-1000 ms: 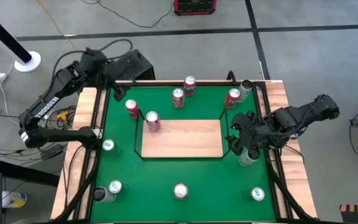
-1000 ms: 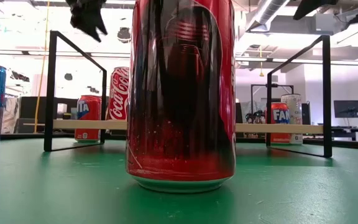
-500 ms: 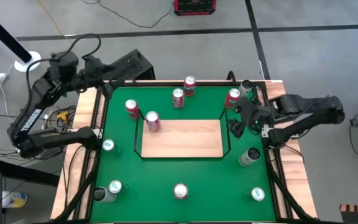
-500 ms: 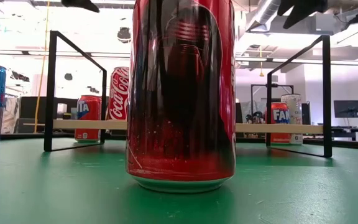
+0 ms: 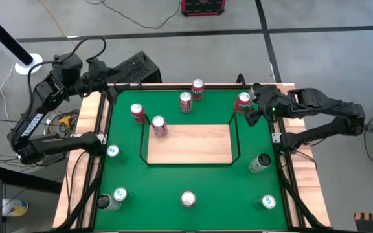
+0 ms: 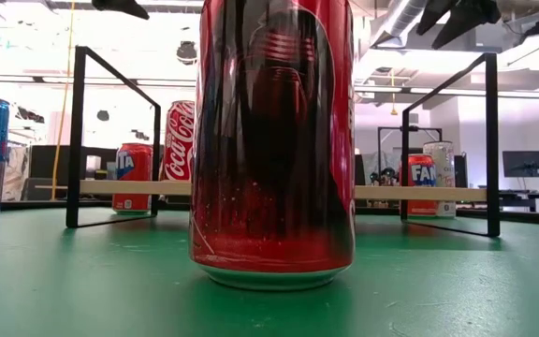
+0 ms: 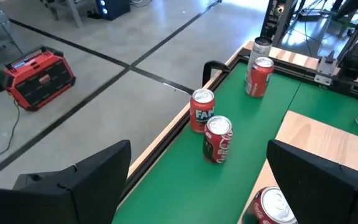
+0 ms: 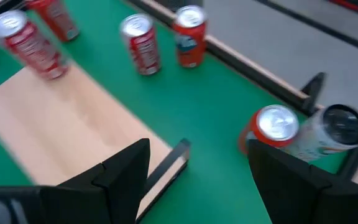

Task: Place canned beverage on shelf
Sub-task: Put the bottom left orange soda can on the shelf

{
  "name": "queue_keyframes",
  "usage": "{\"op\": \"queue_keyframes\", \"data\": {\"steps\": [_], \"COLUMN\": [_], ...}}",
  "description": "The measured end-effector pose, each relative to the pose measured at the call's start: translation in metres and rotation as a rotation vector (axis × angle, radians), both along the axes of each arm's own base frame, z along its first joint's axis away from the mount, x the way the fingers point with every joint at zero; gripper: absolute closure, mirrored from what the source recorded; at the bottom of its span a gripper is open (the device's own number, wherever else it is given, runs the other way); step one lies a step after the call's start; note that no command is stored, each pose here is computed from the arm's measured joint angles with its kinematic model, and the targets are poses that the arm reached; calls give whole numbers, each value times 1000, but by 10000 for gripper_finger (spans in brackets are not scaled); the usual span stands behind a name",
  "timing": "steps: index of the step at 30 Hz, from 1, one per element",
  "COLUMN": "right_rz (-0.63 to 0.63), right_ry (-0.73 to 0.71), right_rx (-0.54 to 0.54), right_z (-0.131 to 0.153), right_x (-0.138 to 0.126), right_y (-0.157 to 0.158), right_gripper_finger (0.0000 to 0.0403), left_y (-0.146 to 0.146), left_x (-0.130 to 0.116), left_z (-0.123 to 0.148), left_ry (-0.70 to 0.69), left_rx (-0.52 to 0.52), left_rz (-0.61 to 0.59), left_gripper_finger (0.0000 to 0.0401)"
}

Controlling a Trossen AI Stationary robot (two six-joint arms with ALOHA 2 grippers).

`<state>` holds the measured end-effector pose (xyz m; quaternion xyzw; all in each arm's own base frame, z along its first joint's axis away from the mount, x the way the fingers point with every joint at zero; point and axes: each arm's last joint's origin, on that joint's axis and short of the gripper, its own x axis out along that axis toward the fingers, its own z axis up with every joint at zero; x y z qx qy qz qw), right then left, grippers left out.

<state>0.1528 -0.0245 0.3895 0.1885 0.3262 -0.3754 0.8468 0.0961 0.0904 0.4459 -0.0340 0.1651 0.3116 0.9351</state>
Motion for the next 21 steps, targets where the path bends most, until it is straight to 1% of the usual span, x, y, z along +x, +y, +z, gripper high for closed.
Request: {"op": "queue_keyframes", "data": {"steps": [3,9,14,21], "right_rz": [-61,-160,-266,-344], "right_ry": [13,82,123,200], "right_rx": [-28,-48,-39,3], "right_z": [-1,-5,-15,-42], "right_x": [1,-1,2,19], "right_y": [-7,-21,-36,-60], "right_gripper_finger": [106,106,106,106], "left_y": [1,7,10,11], "left_x": [1,7,16,16], "left_z": [-4,-23,-44,-61], "left_ry": [18,65,84,34], "left_rx": [-18,-68,-137,-96], "left_rz": [0,-6,-96,-91], "left_gripper_finger": [40,40,40,40]}}
